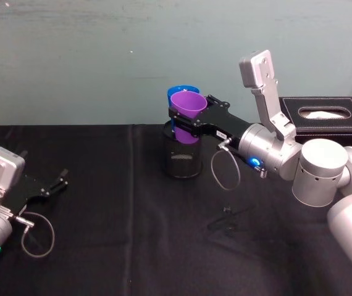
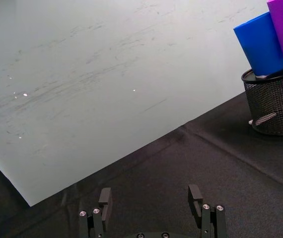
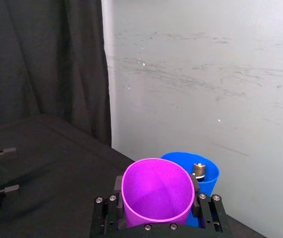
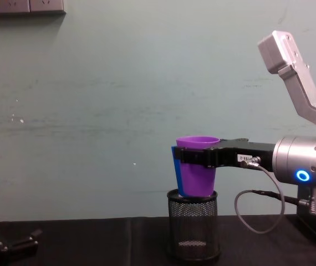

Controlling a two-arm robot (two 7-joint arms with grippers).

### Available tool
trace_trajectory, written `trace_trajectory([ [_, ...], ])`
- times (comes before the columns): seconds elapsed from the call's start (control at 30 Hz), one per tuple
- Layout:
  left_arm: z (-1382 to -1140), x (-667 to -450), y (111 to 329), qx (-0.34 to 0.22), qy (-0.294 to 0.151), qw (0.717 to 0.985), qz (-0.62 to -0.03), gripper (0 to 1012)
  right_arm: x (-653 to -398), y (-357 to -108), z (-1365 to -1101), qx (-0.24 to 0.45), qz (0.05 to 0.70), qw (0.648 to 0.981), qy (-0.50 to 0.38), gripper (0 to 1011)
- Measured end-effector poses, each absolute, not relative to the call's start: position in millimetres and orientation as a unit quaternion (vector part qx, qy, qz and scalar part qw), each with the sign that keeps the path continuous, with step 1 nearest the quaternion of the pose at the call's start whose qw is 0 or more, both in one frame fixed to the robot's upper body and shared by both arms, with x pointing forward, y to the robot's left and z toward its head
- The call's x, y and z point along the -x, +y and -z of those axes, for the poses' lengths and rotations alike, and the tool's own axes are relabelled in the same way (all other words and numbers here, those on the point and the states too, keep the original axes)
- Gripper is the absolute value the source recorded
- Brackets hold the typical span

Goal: Pick up one cup with a gripper and tap it against the other cup.

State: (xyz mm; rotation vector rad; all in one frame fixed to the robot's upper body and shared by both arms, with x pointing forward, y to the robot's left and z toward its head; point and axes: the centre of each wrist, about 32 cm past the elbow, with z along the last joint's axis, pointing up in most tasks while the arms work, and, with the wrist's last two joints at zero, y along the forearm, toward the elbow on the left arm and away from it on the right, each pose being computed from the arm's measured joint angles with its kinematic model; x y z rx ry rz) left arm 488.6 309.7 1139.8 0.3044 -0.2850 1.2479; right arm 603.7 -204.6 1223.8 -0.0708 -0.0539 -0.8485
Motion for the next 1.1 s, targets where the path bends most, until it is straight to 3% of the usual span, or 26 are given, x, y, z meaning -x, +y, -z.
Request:
trace_trajectory([
  [1.1,-1139.8,-488.6,309.7,-0.141,-0.132,0.791,-0.580,1000,-603.6,-204.7,-1223.5,0.034,0.412,0.910,-0.026,735],
])
